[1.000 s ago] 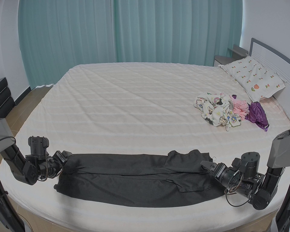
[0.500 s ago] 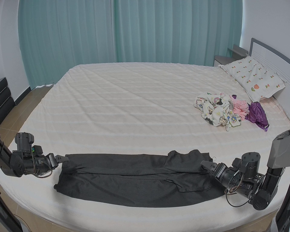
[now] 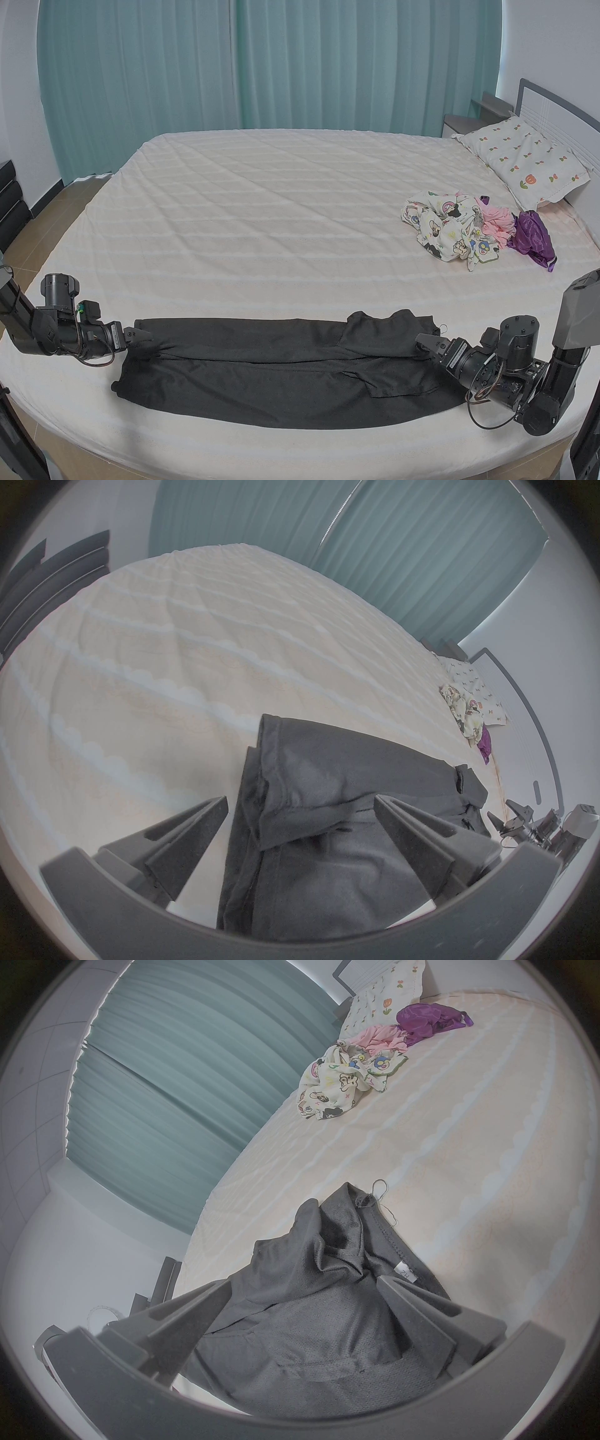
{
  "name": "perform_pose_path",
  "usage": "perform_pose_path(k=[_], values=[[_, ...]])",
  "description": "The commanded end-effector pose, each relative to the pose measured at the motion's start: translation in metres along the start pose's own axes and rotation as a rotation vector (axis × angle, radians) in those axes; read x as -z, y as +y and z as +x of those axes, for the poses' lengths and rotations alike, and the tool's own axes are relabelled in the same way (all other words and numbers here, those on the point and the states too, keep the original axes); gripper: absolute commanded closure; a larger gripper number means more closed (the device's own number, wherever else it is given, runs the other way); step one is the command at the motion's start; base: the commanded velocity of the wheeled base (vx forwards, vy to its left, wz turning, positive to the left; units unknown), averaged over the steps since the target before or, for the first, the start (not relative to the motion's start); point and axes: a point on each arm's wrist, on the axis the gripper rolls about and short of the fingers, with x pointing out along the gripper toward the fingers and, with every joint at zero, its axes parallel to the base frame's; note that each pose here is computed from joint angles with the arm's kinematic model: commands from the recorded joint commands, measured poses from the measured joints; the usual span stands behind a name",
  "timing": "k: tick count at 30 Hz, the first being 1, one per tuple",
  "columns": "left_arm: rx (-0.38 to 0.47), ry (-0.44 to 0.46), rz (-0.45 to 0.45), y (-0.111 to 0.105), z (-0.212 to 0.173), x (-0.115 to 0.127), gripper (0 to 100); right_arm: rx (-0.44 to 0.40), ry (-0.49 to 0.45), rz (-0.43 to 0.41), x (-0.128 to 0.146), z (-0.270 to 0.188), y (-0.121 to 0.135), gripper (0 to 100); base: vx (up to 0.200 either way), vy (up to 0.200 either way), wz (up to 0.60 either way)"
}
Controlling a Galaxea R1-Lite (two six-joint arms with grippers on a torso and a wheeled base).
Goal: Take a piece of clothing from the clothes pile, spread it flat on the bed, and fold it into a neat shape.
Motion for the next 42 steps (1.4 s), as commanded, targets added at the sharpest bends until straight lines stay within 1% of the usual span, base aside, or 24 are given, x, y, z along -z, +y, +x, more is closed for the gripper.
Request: perform_pose_path(k=[1, 10, 13, 28, 29, 36, 42], values=[[0.007, 0.019, 0.003, 0.001, 0.012, -0.002, 0, 0.000, 0.001, -0.001, 0.000, 0.000, 0.000, 0, 0.000, 0.000, 0.00], [0.016, 0.048, 0.011, 0.000, 0.023, 0.001, 0, -0.003, -0.001, -0.001, 0.000, 0.000, 0.001, 0, 0.000, 0.000, 0.00], [0.006, 0.063, 0.054, 0.004, 0.028, 0.004, 0, -0.004, -0.002, -0.001, 0.000, 0.000, 0.001, 0, 0.000, 0.000, 0.00], [0.012, 0.063, 0.069, 0.004, 0.030, 0.003, 0, -0.005, -0.001, -0.001, 0.000, 0.000, 0.001, 0, 0.000, 0.000, 0.00], [0.012, 0.063, 0.069, 0.004, 0.031, 0.003, 100, -0.006, -0.002, 0.001, -0.001, 0.000, 0.001, 0, 0.000, 0.000, 0.00], [0.007, 0.067, 0.063, 0.006, 0.030, 0.004, 100, -0.004, -0.002, 0.001, -0.001, 0.000, 0.001, 0, 0.000, 0.000, 0.00], [-0.007, 0.051, 0.046, 0.012, 0.024, 0.002, 100, -0.005, -0.001, 0.003, -0.001, 0.000, 0.001, 0, 0.000, 0.000, 0.00]])
